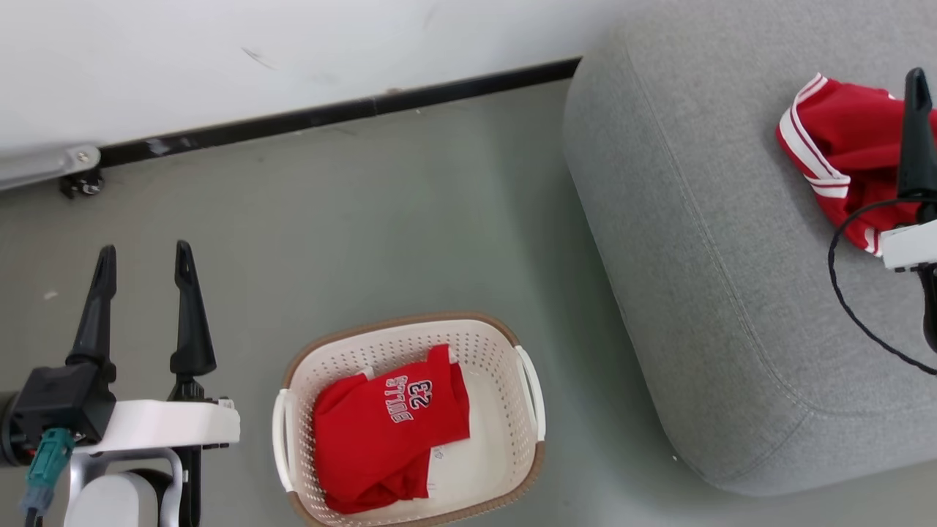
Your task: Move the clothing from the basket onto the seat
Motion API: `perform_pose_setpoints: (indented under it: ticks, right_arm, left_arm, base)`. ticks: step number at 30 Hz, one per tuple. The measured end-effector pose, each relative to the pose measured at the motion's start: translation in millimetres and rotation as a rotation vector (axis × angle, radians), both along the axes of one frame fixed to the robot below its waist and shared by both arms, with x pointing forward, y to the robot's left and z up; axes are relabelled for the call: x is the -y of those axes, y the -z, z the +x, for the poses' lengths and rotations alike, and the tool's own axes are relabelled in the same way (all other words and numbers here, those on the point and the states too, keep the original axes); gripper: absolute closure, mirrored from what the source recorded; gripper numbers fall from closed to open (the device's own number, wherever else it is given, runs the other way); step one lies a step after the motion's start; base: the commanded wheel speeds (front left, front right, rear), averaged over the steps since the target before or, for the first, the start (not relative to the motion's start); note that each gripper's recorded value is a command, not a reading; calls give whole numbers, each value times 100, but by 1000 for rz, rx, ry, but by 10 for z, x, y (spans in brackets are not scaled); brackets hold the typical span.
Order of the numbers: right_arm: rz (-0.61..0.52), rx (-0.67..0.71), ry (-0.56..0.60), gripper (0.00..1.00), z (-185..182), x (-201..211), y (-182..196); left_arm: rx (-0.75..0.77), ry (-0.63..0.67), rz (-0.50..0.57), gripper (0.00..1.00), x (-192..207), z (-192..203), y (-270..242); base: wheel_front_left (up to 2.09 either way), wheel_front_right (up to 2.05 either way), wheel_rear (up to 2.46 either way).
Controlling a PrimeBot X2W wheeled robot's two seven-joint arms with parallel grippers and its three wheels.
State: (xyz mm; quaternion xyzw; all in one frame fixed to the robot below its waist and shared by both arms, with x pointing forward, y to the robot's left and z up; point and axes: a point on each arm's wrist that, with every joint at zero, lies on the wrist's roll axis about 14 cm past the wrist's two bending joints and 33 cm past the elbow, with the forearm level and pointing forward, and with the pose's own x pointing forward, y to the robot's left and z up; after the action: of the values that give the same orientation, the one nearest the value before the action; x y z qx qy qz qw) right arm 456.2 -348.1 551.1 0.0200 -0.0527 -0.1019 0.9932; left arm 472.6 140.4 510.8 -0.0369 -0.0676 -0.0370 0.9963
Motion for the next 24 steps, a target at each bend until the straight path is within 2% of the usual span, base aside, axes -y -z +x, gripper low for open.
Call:
perform_pose_setpoints:
  ticks: [7,11,19,24]
  right_arm:
    - [-4,76,-83,0,-16,-352,-199]
    - [3,84,-146,0,-46,-630,-188]
    - [35,44,-269,0,-200,-1189,38]
    - [68,8,-309,0,-334,-1398,206]
  left_arm:
    - [-17,-54,16,0,-184,-256,-14]
    - [-18,-71,20,0,-240,-382,-43]
    - [-15,-91,41,0,-319,-619,-92]
    - [-11,-102,38,0,-349,-734,-120]
  base:
    - [0,0,0]
    - [0,0,0]
    - [0,0,0]
    - [0,0,0]
